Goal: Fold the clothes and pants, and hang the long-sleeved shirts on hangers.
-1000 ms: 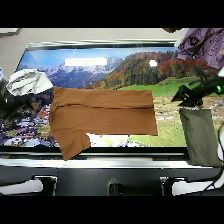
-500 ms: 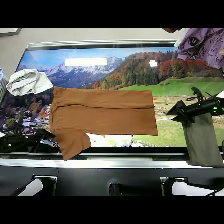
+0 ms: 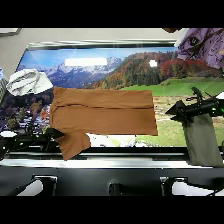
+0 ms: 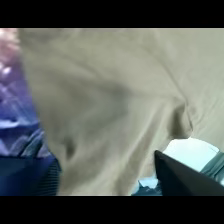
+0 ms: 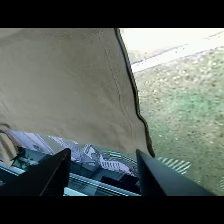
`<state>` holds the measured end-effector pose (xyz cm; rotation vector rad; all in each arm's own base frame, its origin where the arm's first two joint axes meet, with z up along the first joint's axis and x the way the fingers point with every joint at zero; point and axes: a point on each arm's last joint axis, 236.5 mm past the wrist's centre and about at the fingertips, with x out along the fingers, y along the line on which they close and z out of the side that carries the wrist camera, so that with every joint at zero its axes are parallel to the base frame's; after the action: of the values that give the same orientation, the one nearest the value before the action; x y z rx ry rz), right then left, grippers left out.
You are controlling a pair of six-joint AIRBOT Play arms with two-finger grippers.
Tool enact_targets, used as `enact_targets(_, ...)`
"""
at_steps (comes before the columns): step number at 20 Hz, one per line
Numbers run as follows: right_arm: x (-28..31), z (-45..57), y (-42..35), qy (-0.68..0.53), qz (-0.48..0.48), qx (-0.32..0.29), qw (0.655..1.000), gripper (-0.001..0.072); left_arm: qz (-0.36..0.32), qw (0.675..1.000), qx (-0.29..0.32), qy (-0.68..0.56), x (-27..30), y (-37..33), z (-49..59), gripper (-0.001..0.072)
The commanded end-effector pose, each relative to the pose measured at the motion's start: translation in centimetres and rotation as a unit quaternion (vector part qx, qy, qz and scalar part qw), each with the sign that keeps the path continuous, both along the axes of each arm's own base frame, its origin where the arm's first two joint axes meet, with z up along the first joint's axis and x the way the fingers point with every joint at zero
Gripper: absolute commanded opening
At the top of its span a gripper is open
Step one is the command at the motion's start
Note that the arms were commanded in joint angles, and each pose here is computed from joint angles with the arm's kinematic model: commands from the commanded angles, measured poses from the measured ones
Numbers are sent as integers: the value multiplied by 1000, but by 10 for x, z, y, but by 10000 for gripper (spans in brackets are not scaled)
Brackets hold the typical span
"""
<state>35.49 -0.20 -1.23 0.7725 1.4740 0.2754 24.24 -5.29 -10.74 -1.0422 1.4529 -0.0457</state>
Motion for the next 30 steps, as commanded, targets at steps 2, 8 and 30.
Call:
enact_targets(2, -4, -4, -6, 5, 6, -15, 1000, 481, -4, 1000, 7, -2, 4, -5, -7, 187)
enact_targets(8, -27, -29, -12, 43, 18, -38, 998, 482, -37, 999, -9, -14, 5, -10, 6, 18)
enact_targets(30, -52, -96, 72, 31, 4, 34, 999, 27, -53, 998, -29, -18, 10, -13, 25, 17)
